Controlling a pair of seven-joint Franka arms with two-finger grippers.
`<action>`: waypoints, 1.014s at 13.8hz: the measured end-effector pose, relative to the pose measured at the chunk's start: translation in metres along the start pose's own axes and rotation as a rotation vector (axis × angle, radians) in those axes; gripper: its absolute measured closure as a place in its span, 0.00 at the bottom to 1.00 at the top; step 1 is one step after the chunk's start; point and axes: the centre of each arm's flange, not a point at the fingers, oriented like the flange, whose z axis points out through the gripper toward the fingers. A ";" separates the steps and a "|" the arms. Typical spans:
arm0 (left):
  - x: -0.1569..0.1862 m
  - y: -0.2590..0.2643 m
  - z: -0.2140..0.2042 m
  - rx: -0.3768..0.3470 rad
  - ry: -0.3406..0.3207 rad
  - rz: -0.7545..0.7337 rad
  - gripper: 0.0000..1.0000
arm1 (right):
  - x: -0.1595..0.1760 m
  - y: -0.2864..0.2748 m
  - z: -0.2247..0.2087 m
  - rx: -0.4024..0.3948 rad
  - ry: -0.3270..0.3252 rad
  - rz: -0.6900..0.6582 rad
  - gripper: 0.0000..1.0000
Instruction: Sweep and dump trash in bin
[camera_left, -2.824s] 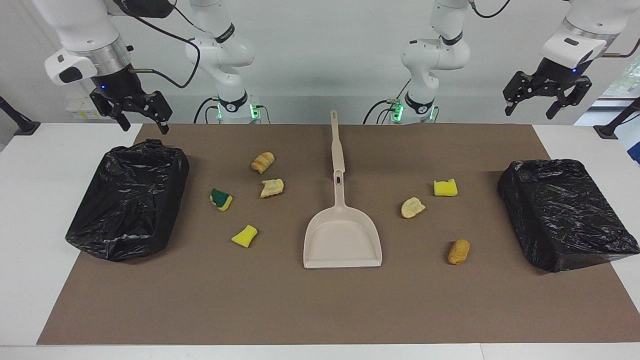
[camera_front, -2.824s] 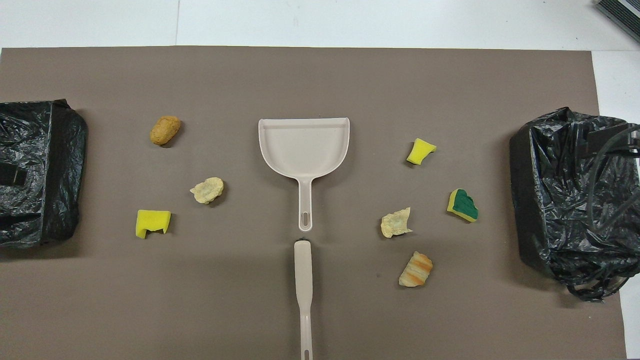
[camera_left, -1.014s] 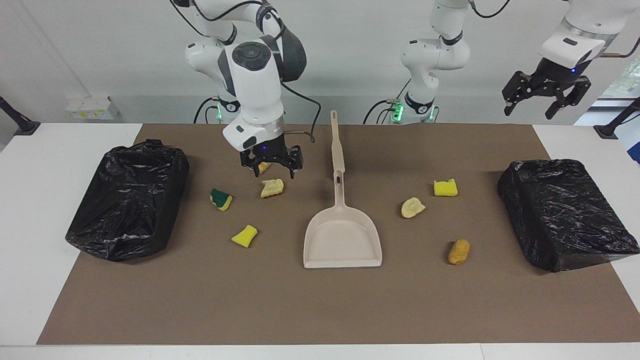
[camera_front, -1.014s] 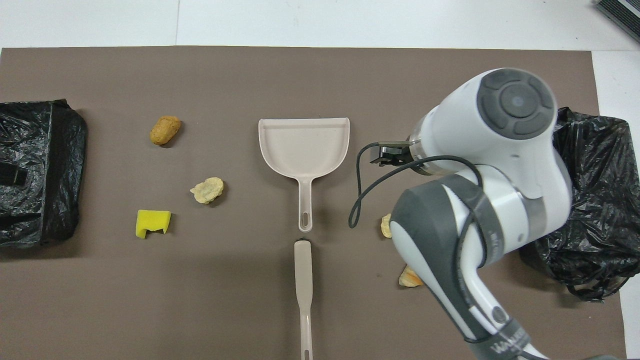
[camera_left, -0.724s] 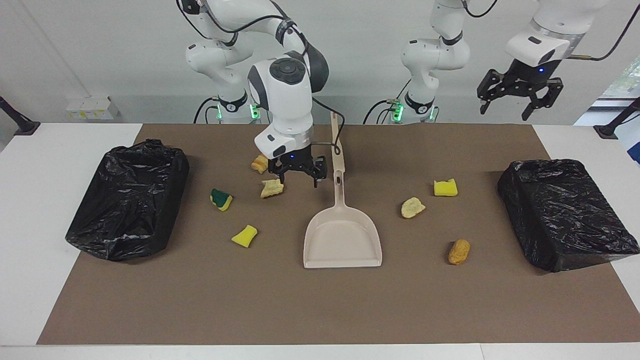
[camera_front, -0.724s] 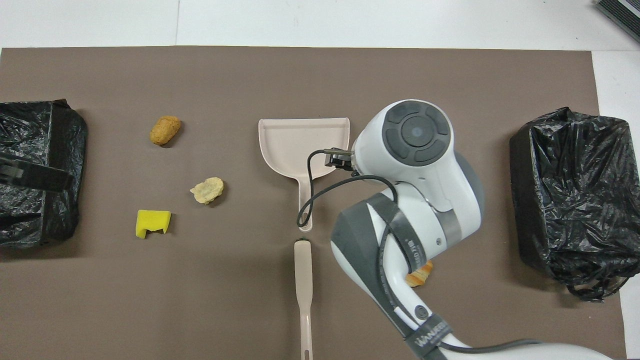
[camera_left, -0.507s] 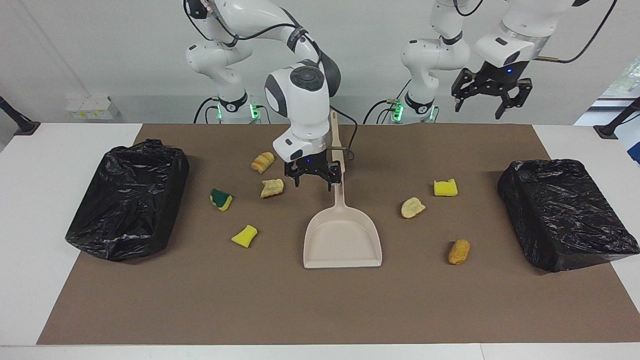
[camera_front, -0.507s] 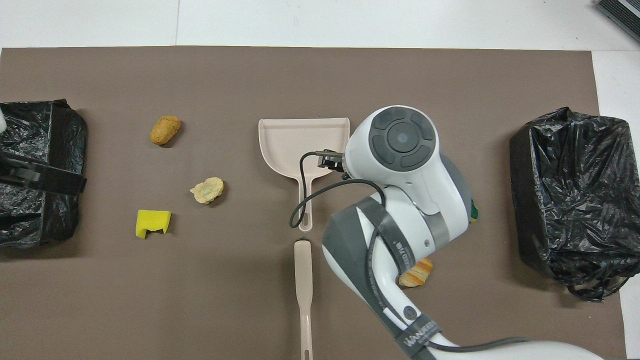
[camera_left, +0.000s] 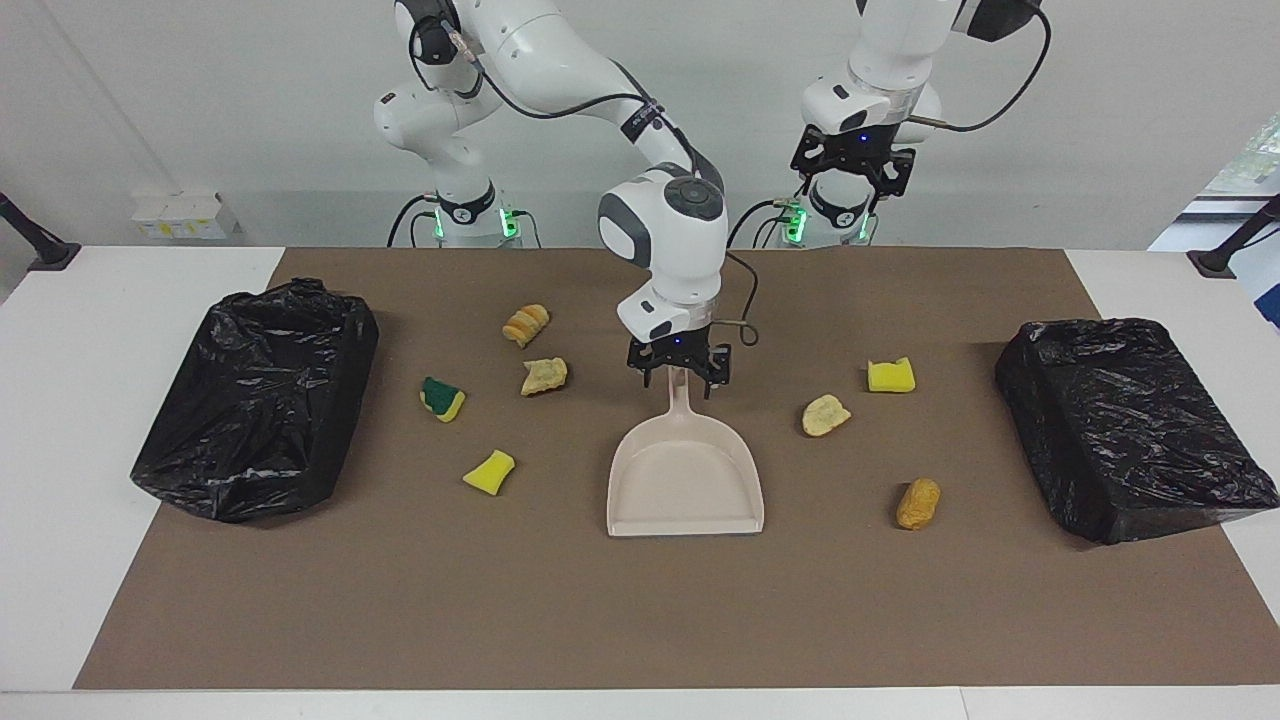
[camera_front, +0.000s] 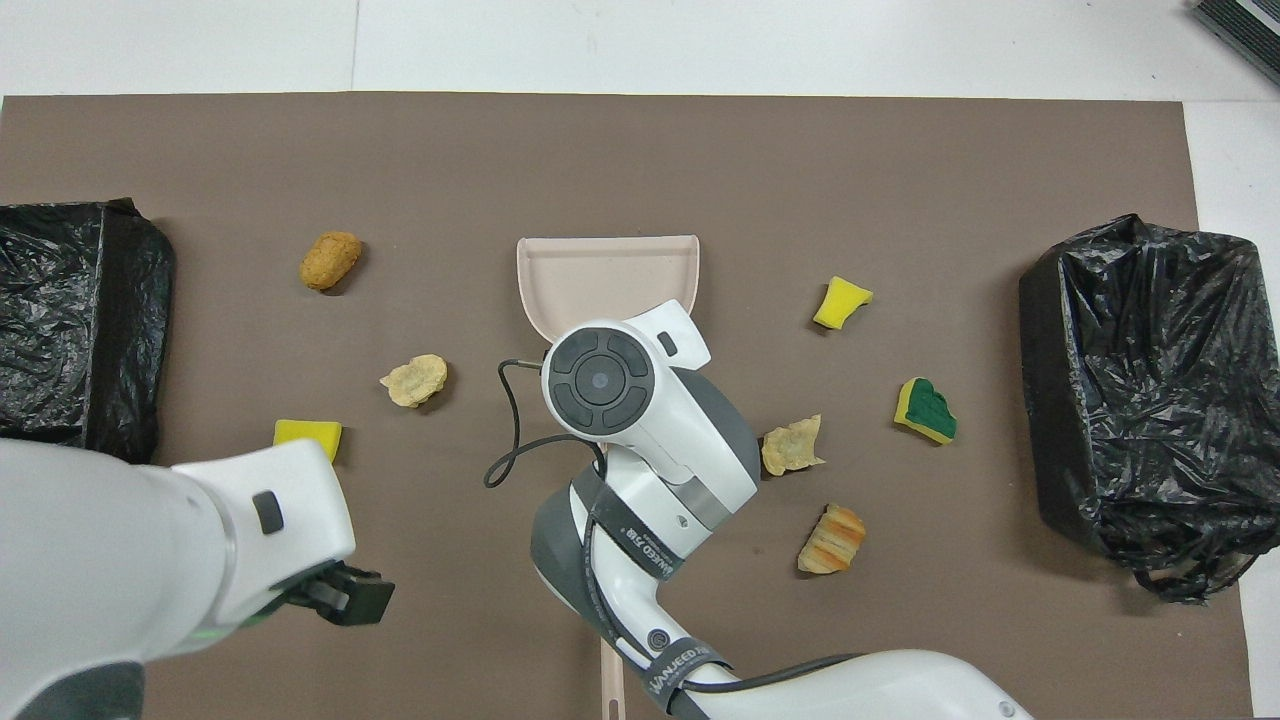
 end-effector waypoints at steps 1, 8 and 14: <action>-0.009 0.003 0.009 0.003 -0.009 -0.019 0.00 | 0.002 0.002 0.001 -0.002 0.000 0.003 0.00; -0.019 0.010 0.048 0.010 -0.038 -0.101 0.00 | -0.007 0.011 0.015 -0.032 -0.026 -0.075 0.26; -0.020 0.017 0.062 0.006 -0.032 -0.146 0.00 | -0.013 0.012 0.009 -0.045 -0.045 -0.212 0.27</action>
